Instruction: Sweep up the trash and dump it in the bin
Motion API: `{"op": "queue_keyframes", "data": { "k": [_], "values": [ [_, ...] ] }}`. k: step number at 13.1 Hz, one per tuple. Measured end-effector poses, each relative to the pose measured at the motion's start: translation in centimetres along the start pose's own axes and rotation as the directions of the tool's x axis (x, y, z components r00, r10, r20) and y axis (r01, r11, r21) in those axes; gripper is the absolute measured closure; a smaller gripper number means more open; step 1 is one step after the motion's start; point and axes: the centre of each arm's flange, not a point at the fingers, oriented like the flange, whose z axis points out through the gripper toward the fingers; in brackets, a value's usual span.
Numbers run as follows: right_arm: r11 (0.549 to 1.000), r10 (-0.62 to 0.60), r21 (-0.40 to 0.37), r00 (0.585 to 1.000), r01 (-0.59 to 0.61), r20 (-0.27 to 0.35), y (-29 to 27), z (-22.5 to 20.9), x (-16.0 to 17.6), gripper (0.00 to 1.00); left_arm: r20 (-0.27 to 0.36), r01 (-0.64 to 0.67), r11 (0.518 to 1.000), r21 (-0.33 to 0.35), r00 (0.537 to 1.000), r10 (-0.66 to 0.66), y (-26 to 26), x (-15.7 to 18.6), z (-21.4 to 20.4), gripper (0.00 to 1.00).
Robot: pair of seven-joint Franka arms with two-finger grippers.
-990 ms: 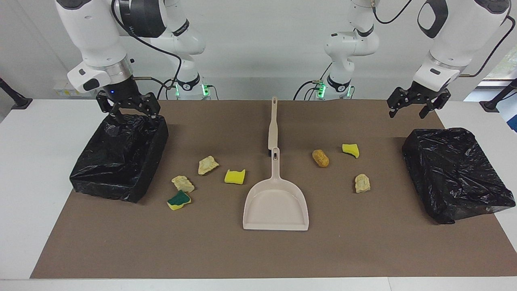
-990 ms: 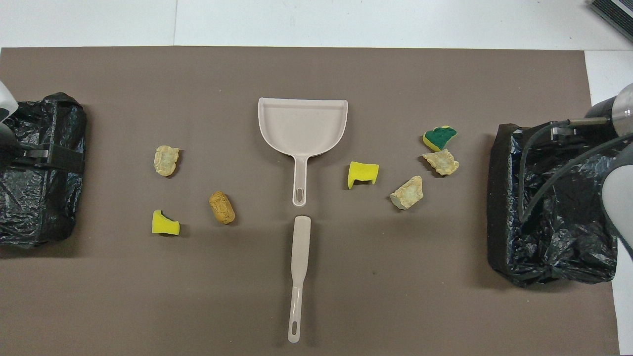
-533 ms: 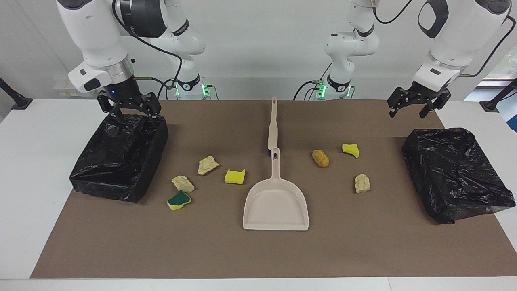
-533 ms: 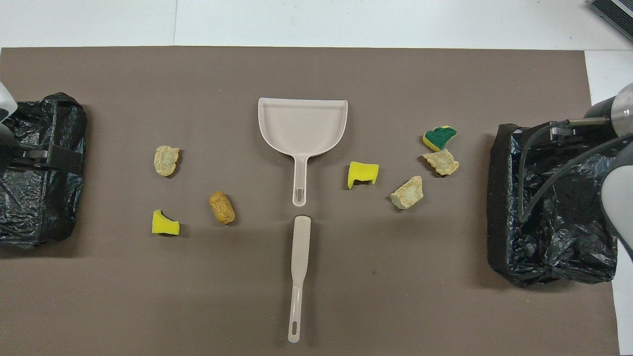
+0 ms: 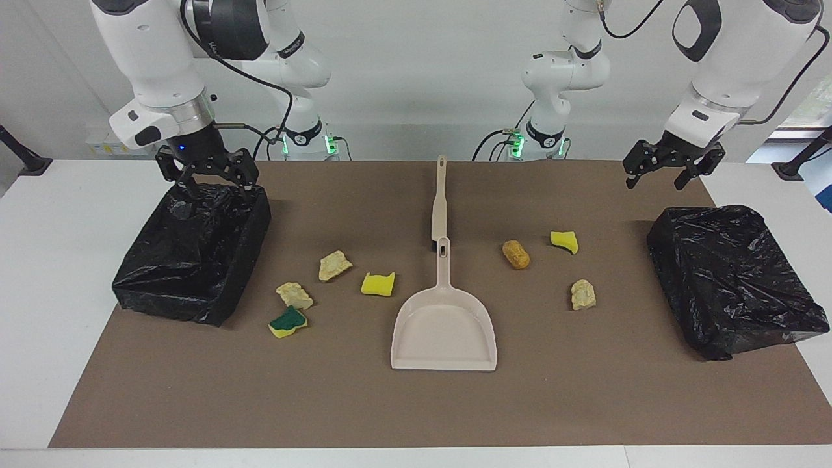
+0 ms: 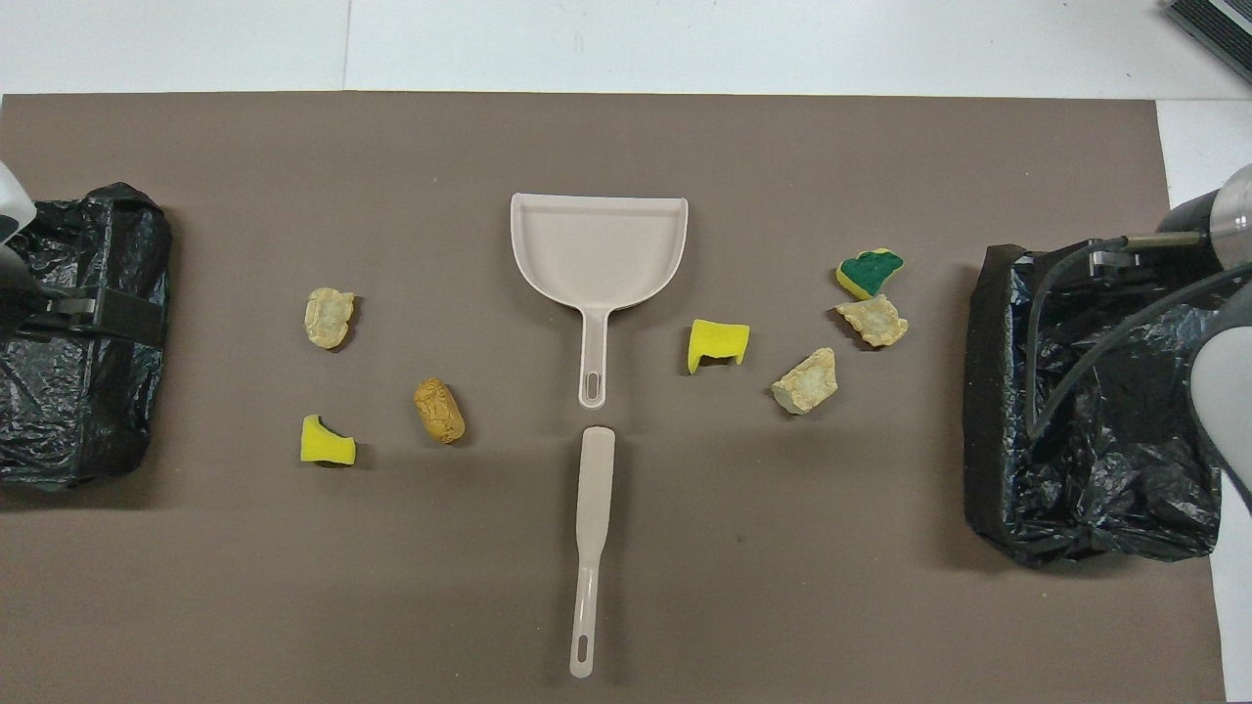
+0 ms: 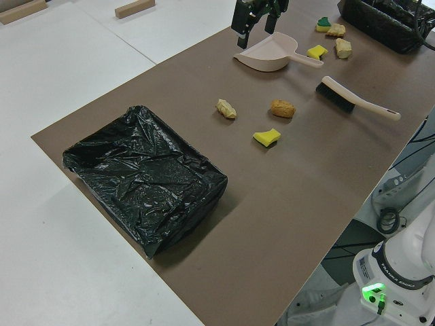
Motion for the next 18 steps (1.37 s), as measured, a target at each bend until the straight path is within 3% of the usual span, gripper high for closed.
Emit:
{"op": "queue_keyframes", "data": {
  "k": [7, 11, 18],
  "values": [
    [1.0, 0.0, 0.0, 1.0, 0.0, 0.0, 0.0, 0.0, 0.0, 0.0, 0.041, -0.026, 1.0, -0.006, 0.999, 0.026, 1.4, 0.0, 1.8, 0.0],
    [1.0, 0.005, 0.0, 1.0, -0.005, 0.0, 0.3, 0.0, 0.0, 0.0, 0.076, -0.089, 0.996, -0.009, 0.993, 0.09, 5.0, -0.1, 4.6, 0.0],
    [0.999, -0.033, 0.006, 0.999, 0.033, -0.028, -2.5, -0.2, 0.2, 0.0, 0.053, -0.165, 0.986, 0.0, 0.985, 0.164, 18.0, -3.2, 11.7, 0.0]
  ]
}}
